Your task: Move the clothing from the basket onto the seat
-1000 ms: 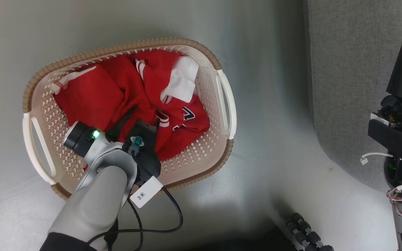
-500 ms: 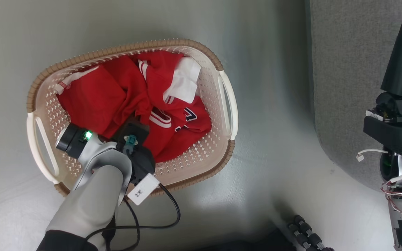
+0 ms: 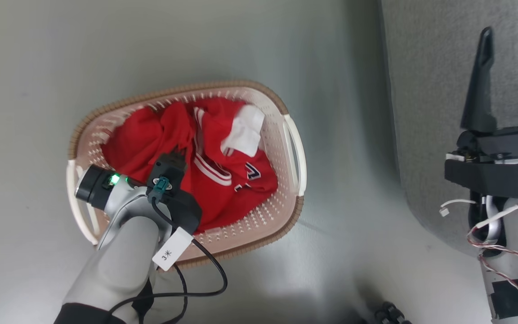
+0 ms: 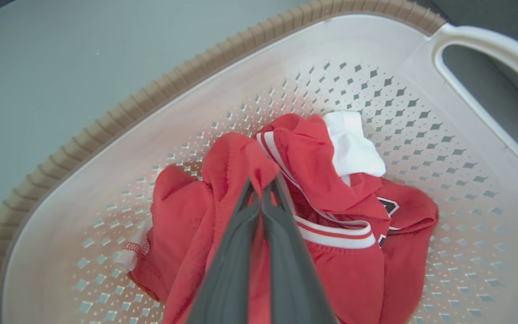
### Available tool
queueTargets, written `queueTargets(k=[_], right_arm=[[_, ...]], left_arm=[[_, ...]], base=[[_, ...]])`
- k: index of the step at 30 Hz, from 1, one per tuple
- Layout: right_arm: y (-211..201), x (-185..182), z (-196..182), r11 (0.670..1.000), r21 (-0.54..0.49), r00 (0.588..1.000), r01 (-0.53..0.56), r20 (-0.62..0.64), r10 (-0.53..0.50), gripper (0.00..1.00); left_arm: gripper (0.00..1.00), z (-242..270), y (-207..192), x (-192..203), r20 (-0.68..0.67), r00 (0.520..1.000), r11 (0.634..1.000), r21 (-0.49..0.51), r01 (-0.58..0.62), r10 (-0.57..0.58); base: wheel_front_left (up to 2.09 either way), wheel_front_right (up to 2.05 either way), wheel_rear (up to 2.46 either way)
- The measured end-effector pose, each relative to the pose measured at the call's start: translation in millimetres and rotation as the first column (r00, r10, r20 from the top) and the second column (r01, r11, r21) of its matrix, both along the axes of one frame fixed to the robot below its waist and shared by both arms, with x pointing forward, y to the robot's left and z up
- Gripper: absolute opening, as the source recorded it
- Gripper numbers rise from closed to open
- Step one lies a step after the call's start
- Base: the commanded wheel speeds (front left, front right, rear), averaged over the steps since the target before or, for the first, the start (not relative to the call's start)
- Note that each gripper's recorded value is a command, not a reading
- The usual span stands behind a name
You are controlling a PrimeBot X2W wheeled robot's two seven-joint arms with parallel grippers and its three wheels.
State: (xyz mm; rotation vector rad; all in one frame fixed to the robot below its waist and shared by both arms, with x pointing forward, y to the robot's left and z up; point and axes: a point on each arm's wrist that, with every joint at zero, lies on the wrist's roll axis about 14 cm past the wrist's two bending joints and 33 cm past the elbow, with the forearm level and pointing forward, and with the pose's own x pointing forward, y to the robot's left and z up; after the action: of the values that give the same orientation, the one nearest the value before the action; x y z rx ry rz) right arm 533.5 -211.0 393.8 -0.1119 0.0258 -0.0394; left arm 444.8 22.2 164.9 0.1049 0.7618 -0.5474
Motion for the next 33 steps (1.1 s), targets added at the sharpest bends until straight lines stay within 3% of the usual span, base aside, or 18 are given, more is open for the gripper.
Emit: queueTargets(k=[14, 23, 33], right_arm=[[20, -4, 33, 0.997, 0.043, 0.998, -0.058, 0.030, 0.057, 1.00], [36, -6, 58, 0.992, 0.090, 0.994, -0.087, 0.068, 0.081, 1.00], [52, -20, 87, 0.985, 0.117, 0.988, -0.129, 0.098, 0.118, 1.00]], left_arm=[[0.00, 105, -9, 39, 0.209, 0.977, 0.988, -0.156, -0.016, 0.049], [0.00, 175, -2, 61, 0.360, 0.928, 0.979, -0.204, -0.015, 0.090], [0.00, 265, 13, 76, 0.526, 0.835, 0.964, -0.264, -0.022, 0.163]], base=[[0.00, 0.00, 0.00], [0.00, 0.00, 0.00], [0.00, 0.00, 0.00]])
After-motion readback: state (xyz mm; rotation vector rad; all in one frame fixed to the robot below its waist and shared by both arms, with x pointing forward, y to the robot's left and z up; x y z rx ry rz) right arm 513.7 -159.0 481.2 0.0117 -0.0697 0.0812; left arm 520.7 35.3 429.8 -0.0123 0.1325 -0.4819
